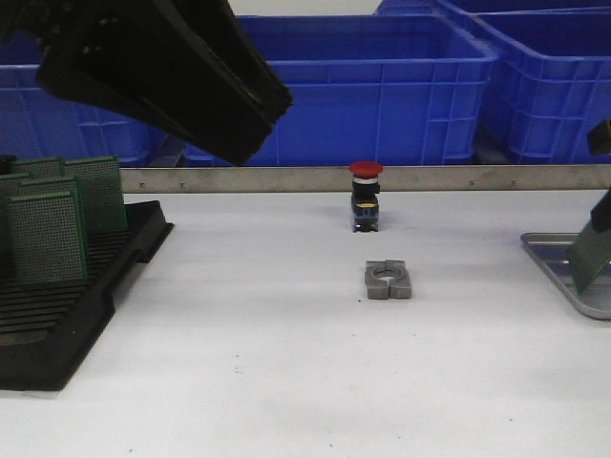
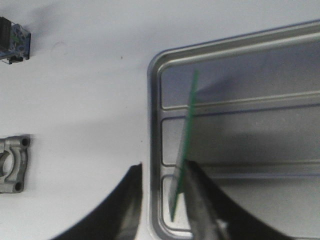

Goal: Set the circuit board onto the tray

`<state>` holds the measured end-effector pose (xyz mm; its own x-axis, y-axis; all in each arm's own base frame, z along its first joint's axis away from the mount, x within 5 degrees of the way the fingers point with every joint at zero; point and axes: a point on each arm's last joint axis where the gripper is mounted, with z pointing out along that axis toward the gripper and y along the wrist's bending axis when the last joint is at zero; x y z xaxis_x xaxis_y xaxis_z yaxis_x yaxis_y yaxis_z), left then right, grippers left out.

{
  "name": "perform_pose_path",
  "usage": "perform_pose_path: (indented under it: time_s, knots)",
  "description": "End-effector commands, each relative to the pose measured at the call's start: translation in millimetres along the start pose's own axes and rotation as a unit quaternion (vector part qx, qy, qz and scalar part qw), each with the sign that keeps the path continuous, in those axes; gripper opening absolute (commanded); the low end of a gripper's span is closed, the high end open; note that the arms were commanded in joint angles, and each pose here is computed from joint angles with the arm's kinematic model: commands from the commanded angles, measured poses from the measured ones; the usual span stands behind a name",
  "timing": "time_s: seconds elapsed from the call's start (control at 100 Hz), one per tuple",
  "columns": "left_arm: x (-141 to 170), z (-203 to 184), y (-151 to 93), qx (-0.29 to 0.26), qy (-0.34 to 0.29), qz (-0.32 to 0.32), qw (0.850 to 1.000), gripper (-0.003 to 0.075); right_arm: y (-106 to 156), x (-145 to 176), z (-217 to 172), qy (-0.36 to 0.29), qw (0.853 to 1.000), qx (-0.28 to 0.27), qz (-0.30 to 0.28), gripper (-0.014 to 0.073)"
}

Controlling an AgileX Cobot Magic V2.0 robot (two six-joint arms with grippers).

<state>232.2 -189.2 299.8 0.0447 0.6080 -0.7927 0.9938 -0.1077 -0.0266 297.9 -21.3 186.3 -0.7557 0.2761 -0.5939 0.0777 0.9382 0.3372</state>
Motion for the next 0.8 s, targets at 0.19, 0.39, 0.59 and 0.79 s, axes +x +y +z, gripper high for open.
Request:
perform_pose_path:
  time_s: [0.19, 0.39, 0.59, 0.79]
  knots:
    - [-12.1, -12.7, -3.4, -0.017, -0.007, 0.019, 1.000, 0.0512, -2.1, -21.4, -13.1, -0.060, 0.997, 0.032, -0.028, 0.0627]
    - [15.1, -31.3, 18.1, -0.102, 0.081, 0.011, 0.991, 0.0512, -0.7, -20.2, -12.9, -0.055, 0.998, 0.024, -0.028, 0.0619]
    - [43.9, -59.9, 39.3, -0.197, 0.153, -0.021, 0.968, 0.0512, -0.2, -19.6, -12.7, -0.053, 0.998, 0.021, -0.028, 0.0619]
    - [65.3, -86.0, 49.3, -0.246, 0.184, -0.039, 0.951, 0.0512, 0.1, -19.3, -12.7, -0.051, 0.998, 0.019, -0.028, 0.0619]
